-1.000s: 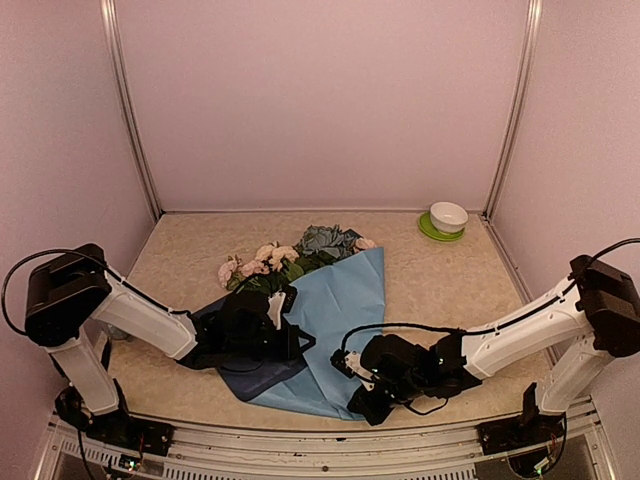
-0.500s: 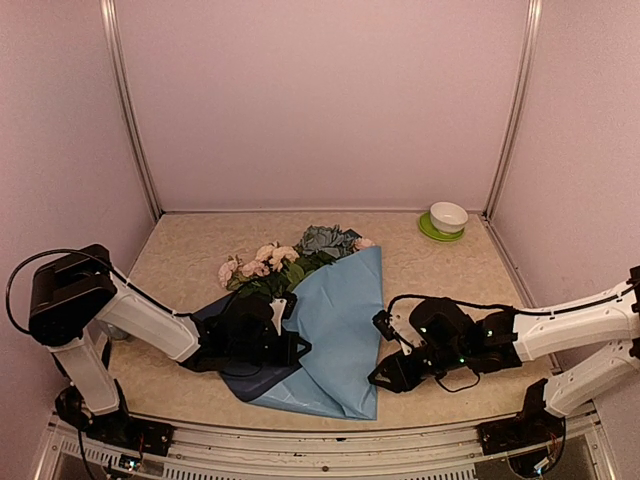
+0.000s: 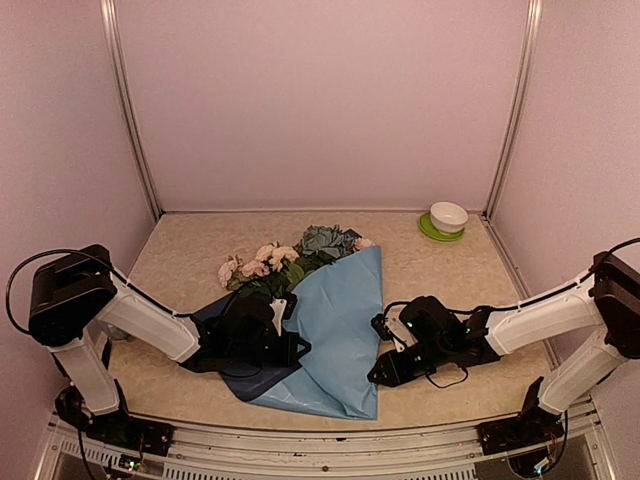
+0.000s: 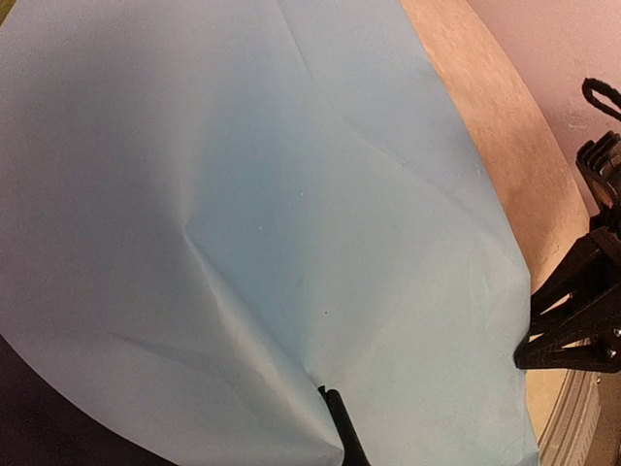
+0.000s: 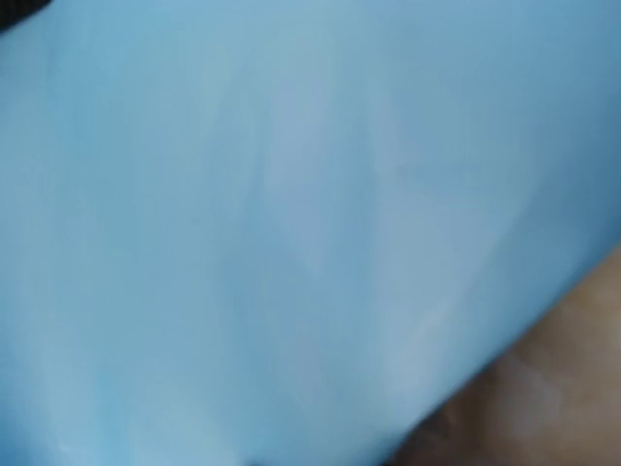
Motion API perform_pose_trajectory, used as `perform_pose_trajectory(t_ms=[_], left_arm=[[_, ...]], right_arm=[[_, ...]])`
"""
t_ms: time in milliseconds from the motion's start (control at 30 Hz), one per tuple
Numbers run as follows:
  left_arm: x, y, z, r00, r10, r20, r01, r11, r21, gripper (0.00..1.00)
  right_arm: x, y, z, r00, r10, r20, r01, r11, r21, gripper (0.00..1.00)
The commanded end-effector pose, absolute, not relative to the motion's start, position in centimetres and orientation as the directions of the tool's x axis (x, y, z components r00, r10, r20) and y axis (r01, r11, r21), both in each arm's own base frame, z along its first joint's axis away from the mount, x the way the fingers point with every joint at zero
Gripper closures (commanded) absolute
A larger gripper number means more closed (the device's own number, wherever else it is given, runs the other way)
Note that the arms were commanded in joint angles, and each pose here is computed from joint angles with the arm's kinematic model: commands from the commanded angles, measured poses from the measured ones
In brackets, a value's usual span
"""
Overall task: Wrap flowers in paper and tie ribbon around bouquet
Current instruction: Press the fold line of the 2/3-folded wrapping paper.
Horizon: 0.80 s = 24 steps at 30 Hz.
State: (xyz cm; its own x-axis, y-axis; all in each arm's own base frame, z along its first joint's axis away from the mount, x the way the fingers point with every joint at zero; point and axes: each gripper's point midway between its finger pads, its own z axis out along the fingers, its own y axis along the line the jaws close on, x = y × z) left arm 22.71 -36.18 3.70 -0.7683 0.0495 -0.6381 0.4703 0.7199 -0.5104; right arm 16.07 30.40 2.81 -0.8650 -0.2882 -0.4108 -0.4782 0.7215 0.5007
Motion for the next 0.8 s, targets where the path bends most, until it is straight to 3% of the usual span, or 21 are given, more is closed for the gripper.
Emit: perform_pose_trajectory(t_ms=[0,133,333,433,500,633,767], left_arm=[[22.6,-35.9,3.5,-0.759,0.067,-0.648,0.477,0.735,-0.482,1.0],[22.6,-35.8,3.5,-0.756,0.069,-0.651,0.478,0.738,-0.477,1.0],[22.3,-36.6,3.2,-0.754,0.096,-0.65,0.498,0.73,-0.469,1.0],[22.2,-36.7,3.2,-0.752,0.097,-0.651,0.5,0.729,-0.469,1.0],[22.1,-36.7,3.3,-0.751,0.099,-0.653,0.503,0.727,-0.468,1.0],[22.1,-36.8,3.2,-0.751,0.104,-0.652,0.506,0.725,-0.468,1.0],[22.1,-37.1,3.3,-0.75,0.105,-0.653,0.51,0.721,-0.469,1.0]], right_arm=[[16.2,29.7,1.8,-0.883,-0.268,-0.387,-0.443,0.75,0.491,0.86],[17.4,26.6,0.4,-0.896,-0.238,-0.376,-0.373,0.862,0.344,1.0],[16.6,28.4,2.1,-0.871,-0.267,-0.413,-0.448,0.778,0.44,1.0],[17.0,26.9,2.3,-0.873,-0.277,-0.401,-0.429,0.828,0.362,0.82],[17.8,25.9,3.3,-0.862,-0.275,-0.426,-0.422,0.855,0.302,0.78],[18.8,26.0,6.4,-0.812,-0.293,-0.504,-0.464,0.849,0.254,0.8],[18.0,30.3,8.9,-0.728,-0.357,-0.586,-0.617,0.715,0.33,0.83]])
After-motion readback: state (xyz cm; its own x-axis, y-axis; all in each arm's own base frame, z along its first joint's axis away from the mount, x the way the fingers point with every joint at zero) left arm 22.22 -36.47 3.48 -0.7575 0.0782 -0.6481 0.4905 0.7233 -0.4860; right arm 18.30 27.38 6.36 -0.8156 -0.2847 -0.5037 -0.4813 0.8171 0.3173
